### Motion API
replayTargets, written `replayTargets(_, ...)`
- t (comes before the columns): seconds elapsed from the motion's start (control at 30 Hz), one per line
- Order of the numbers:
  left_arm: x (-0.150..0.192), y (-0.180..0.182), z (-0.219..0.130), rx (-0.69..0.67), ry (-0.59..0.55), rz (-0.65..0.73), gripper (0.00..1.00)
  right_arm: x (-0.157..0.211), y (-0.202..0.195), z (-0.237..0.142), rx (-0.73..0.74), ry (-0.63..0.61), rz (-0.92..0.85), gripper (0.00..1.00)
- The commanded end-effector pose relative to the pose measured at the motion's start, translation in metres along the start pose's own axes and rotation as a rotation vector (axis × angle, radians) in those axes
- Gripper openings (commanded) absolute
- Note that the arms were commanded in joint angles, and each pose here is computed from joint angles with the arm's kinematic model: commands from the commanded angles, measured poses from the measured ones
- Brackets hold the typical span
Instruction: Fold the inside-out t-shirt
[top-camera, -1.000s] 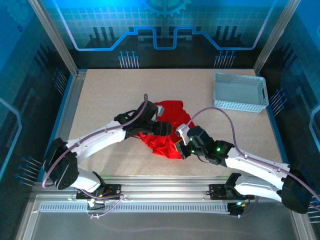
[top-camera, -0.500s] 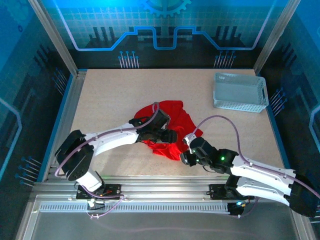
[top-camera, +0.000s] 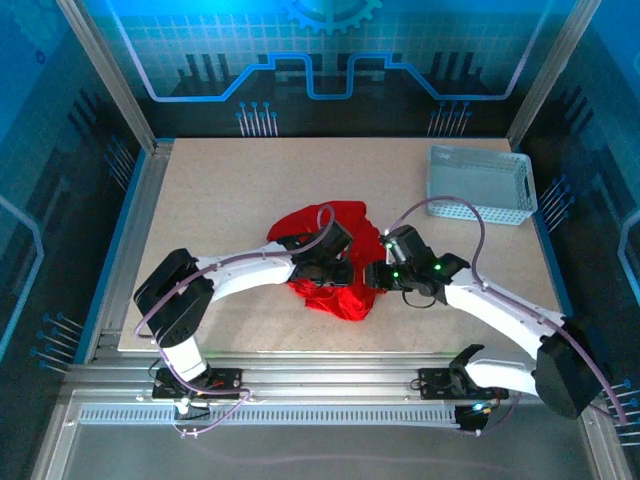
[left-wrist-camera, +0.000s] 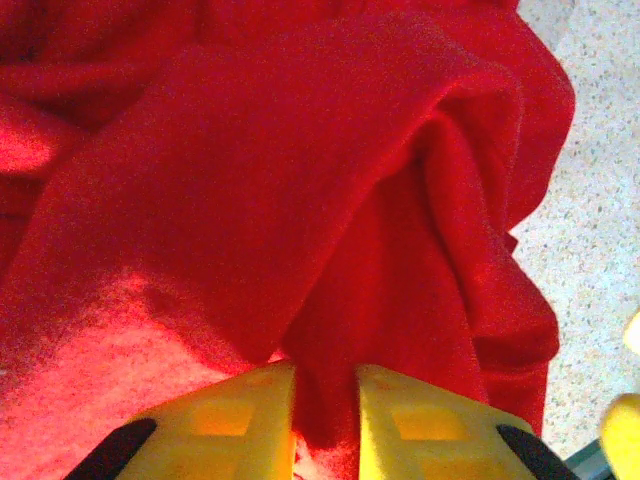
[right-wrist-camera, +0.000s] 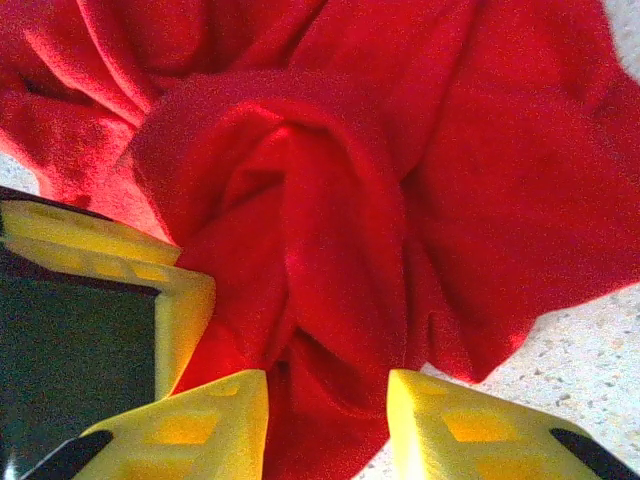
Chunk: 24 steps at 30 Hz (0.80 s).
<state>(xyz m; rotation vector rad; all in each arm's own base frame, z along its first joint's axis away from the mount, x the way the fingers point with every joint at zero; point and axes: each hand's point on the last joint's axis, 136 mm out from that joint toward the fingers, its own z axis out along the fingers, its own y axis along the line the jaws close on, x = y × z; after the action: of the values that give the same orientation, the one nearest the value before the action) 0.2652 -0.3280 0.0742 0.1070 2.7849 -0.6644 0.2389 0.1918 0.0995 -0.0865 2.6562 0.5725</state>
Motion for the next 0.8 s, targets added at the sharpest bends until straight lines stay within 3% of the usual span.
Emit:
replayTargets(0.0,0.009,0.005,-0.005,-0.009,-0.01,0.0,0.14,0.004,0.007,0.002,0.002,0.043,0.003,0.4)
replayTargets(0.1,0.015,0.008,-0.006,0.0,-0.012,-0.008,0.09,0.009,0.008,0.008,0.034,0.056,-0.039,0.4)
replayTargets(0.33,0.023,0.012,-0.006,-0.005,-0.005,-0.007,0.08,0.008,0.013,-0.003,0.156,0.025,-0.241,0.4)
replayTargets(0.53,0.027,0.014,-0.005,-0.001,-0.008,-0.018,0.07,0.017,0.038,-0.006,0.107,0.072,-0.458,0.4)
replayTargets(0.77,0.025,0.013,-0.008,0.009,-0.027,-0.02,0.07,0.025,0.036,0.01,0.101,0.137,-0.512,0.39)
